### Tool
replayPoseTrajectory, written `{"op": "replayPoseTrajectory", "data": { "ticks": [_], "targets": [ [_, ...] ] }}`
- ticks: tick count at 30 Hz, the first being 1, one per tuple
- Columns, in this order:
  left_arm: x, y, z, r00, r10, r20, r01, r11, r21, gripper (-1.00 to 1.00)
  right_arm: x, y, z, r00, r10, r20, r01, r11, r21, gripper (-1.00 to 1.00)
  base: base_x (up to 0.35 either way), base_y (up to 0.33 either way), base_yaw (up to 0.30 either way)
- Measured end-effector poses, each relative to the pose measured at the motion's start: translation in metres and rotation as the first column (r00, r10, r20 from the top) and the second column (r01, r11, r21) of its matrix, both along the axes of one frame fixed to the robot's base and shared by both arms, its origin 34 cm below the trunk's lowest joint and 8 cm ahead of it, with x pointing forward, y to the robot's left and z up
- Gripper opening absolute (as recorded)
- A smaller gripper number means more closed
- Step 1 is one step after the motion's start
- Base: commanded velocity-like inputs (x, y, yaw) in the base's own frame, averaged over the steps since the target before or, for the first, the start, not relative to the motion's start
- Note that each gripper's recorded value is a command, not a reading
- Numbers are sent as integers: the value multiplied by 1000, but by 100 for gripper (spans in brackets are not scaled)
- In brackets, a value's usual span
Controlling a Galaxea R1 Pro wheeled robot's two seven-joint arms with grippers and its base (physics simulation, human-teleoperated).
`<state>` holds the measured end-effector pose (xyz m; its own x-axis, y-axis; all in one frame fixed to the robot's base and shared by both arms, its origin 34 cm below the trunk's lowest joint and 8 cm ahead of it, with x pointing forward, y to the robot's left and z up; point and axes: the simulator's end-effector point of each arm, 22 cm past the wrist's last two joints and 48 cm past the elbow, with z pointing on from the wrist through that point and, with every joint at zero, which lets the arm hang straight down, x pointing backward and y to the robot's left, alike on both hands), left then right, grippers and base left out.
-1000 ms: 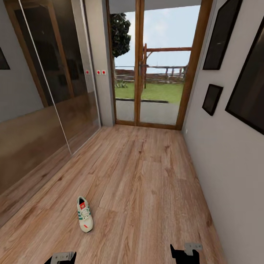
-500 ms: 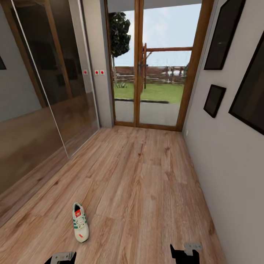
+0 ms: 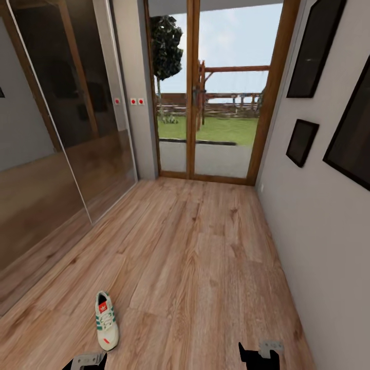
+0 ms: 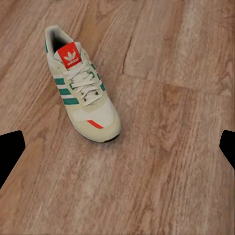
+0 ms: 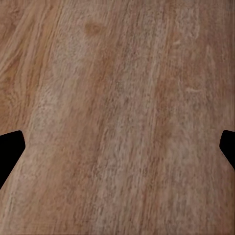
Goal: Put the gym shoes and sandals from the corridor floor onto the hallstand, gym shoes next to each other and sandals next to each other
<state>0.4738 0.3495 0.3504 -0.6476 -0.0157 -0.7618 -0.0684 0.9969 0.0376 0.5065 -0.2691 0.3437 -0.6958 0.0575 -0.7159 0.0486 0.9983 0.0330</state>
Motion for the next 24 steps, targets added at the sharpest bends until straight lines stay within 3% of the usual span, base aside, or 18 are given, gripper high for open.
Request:
{"op": "replayPoseTrajectory", "data": {
  "ticks": [9,24],
  "targets": [
    [0,0,0,1000,1,0,-1,1000,0,100,0,0,0,1000,0,0,0,1000,0,100,249,-87,0],
    [0,0,0,1000,-1,1,1,1000,-1,100,0,0,0,1000,0,0,0,1000,0,100,77,-29,0]
  ]
}}
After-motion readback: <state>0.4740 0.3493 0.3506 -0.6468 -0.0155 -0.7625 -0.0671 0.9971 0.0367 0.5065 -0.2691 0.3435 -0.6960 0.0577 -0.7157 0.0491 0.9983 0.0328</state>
